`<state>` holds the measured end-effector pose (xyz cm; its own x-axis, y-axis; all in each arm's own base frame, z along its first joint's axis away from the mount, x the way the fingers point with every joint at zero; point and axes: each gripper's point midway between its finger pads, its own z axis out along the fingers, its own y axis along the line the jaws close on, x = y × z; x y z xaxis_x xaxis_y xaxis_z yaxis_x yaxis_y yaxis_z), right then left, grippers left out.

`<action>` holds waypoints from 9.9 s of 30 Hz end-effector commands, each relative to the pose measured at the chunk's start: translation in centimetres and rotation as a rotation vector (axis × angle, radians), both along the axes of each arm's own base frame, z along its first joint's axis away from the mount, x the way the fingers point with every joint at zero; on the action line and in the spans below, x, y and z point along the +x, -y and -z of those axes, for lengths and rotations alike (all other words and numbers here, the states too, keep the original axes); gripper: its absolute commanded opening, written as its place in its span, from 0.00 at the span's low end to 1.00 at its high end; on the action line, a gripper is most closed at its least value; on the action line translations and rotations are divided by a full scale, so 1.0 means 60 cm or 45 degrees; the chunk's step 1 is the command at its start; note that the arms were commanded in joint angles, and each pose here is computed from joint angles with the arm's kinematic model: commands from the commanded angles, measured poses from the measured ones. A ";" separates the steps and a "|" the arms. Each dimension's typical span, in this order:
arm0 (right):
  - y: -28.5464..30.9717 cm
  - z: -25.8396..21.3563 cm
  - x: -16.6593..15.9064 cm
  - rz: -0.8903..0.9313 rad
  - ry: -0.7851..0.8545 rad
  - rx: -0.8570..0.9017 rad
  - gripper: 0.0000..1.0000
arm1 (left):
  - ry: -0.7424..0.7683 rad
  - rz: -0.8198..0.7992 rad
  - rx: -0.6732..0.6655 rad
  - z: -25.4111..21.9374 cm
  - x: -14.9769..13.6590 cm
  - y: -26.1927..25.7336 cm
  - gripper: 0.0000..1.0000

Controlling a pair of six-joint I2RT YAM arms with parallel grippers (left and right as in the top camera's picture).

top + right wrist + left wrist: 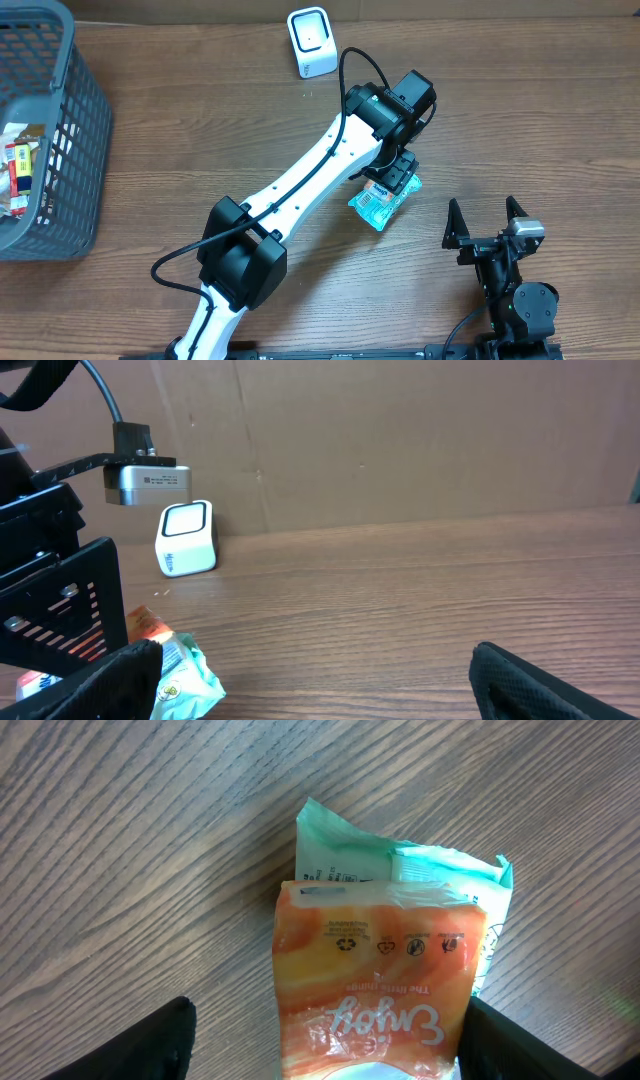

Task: Scan the item barcode

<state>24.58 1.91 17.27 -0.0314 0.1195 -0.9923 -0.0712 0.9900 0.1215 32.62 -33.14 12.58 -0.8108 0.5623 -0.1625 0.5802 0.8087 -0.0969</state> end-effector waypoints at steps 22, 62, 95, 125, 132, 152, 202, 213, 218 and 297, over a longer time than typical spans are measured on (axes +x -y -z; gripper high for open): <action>0.001 0.004 0.000 0.004 0.002 -0.006 1.00 | -0.028 -0.003 0.011 0.027 -0.015 -0.001 0.29; 0.001 0.004 0.000 0.004 0.002 -0.006 1.00 | 0.006 -0.463 0.210 0.204 0.040 -0.202 0.52; 0.001 0.004 0.000 0.004 0.002 -0.006 1.00 | -0.230 -0.484 -0.213 0.155 0.069 -0.252 0.36; 0.001 0.004 0.000 0.004 0.002 -0.005 1.00 | 0.269 -0.500 0.262 0.080 0.111 -0.316 0.04; 0.001 0.004 0.000 0.004 0.002 -0.006 1.00 | 0.612 -0.462 0.711 0.067 0.092 -0.308 0.04; 0.001 0.004 0.000 0.004 0.002 -0.006 1.00 | 0.657 -0.544 0.654 0.139 0.067 -0.263 0.04; 0.001 0.004 0.000 0.004 0.002 -0.005 1.00 | 0.075 -0.677 0.165 0.172 0.079 -0.272 0.04; 0.001 0.004 0.000 0.004 0.002 -0.005 1.00 | 0.074 -0.639 0.168 0.175 0.068 -0.254 0.04; 0.001 0.004 0.000 0.003 0.002 -0.006 1.00 | 0.078 -0.619 0.179 0.176 0.062 -0.248 0.04; 0.001 0.004 0.000 0.004 0.002 -0.006 1.00 | 0.129 0.182 -0.138 0.054 -0.014 0.028 1.00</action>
<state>24.58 1.91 17.27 -0.0314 0.1191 -0.9924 -0.0712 0.9901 0.1211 31.45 -35.24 11.16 -0.6923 0.6366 -0.3398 0.7085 0.6891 -0.1522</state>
